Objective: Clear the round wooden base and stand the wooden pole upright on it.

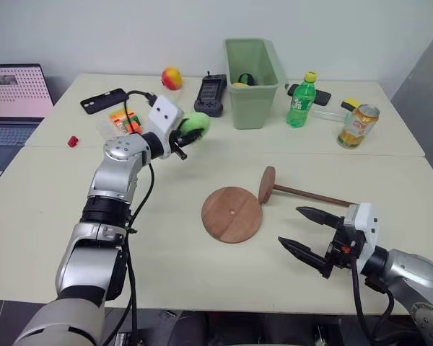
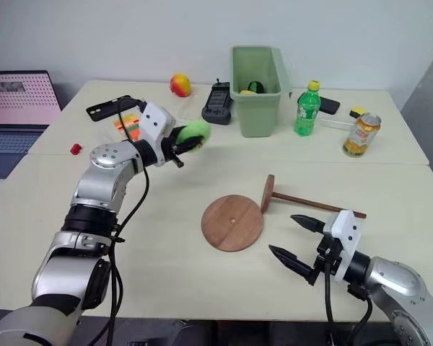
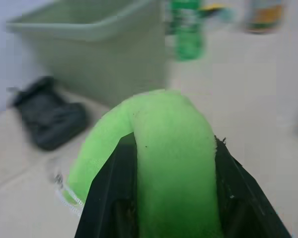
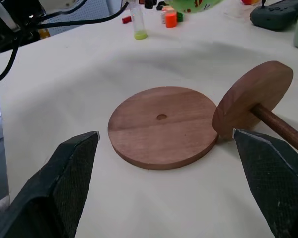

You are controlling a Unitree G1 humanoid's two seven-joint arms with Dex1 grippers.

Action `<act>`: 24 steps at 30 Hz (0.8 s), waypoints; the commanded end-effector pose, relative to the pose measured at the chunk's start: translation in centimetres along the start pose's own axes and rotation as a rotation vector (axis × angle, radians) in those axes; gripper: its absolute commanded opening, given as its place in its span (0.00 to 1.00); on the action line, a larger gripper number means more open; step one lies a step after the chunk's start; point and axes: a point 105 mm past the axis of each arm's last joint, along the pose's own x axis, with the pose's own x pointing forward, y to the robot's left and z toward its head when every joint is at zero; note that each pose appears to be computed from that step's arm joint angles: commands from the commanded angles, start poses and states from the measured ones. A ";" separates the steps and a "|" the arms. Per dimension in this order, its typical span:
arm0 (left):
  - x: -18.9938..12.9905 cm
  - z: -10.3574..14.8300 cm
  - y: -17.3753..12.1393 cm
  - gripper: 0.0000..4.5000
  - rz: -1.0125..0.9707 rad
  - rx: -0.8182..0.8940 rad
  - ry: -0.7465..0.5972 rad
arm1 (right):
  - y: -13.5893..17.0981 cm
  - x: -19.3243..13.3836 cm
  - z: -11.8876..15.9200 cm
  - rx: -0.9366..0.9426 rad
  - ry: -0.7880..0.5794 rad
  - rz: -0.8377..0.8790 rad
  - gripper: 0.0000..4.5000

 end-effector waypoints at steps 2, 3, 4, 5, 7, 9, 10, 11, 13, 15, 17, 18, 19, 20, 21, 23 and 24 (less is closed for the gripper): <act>1.3 -4.0 0.8 0.34 0.232 -0.057 0.082 | -0.1 0.2 1.6 -0.040 -0.026 0.010 1.00; 1.5 -4.7 0.7 0.34 0.251 -0.089 0.092 | -0.1 0.2 1.8 -0.041 -0.027 0.009 1.00; 1.5 -5.2 0.5 0.38 0.265 -0.110 0.097 | -0.2 0.2 1.9 -0.039 -0.028 0.006 1.00; 1.6 -5.6 0.4 0.42 0.267 -0.113 0.101 | -0.3 0.2 2.0 -0.037 -0.028 0.002 1.00; 1.7 -5.7 0.1 0.51 0.252 -0.097 0.097 | -0.4 0.2 2.2 -0.036 -0.027 -0.002 1.00; 1.8 -5.3 0.1 0.61 0.238 -0.096 0.077 | -0.4 0.2 2.3 -0.036 -0.027 -0.004 1.00; 1.8 -4.8 0.2 0.66 0.226 -0.095 0.055 | -0.5 0.3 2.4 -0.037 -0.027 -0.006 1.00; 1.7 -4.1 0.4 0.72 0.204 -0.094 0.029 | -0.4 0.3 2.5 -0.036 -0.028 -0.007 1.00; 1.3 -2.9 0.7 0.80 0.160 -0.093 -0.014 | -0.3 0.4 2.6 -0.032 -0.029 -0.003 1.00; 0.6 -2.1 0.9 0.89 0.103 -0.091 -0.038 | -0.1 0.5 2.7 -0.034 -0.024 0.010 1.00; -0.3 -1.1 0.8 0.97 0.033 -0.085 -0.060 | -0.1 0.6 2.9 -0.042 -0.018 0.019 1.00; -0.8 -0.6 0.8 0.99 0.002 -0.078 -0.066 | -0.2 0.5 2.9 -0.050 -0.012 0.023 1.00; -1.4 0.0 0.7 0.99 -0.033 -0.070 -0.070 | -0.4 0.5 3.0 -0.059 -0.005 0.025 1.00; -2.1 0.6 0.7 0.99 -0.070 -0.059 -0.072 | -0.6 0.5 3.1 -0.066 0.006 0.027 1.00; -3.3 1.4 0.3 0.99 -0.145 -0.043 -0.070 | -0.9 0.4 3.3 -0.082 0.028 0.035 1.00; -5.6 2.7 -1.2 0.99 -0.314 -0.032 -0.055 | -1.8 0.3 3.5 -0.117 0.103 0.032 1.00; -7.0 3.2 -2.5 0.99 -0.428 -0.029 -0.040 | -2.3 0.2 3.6 -0.160 0.148 0.037 1.00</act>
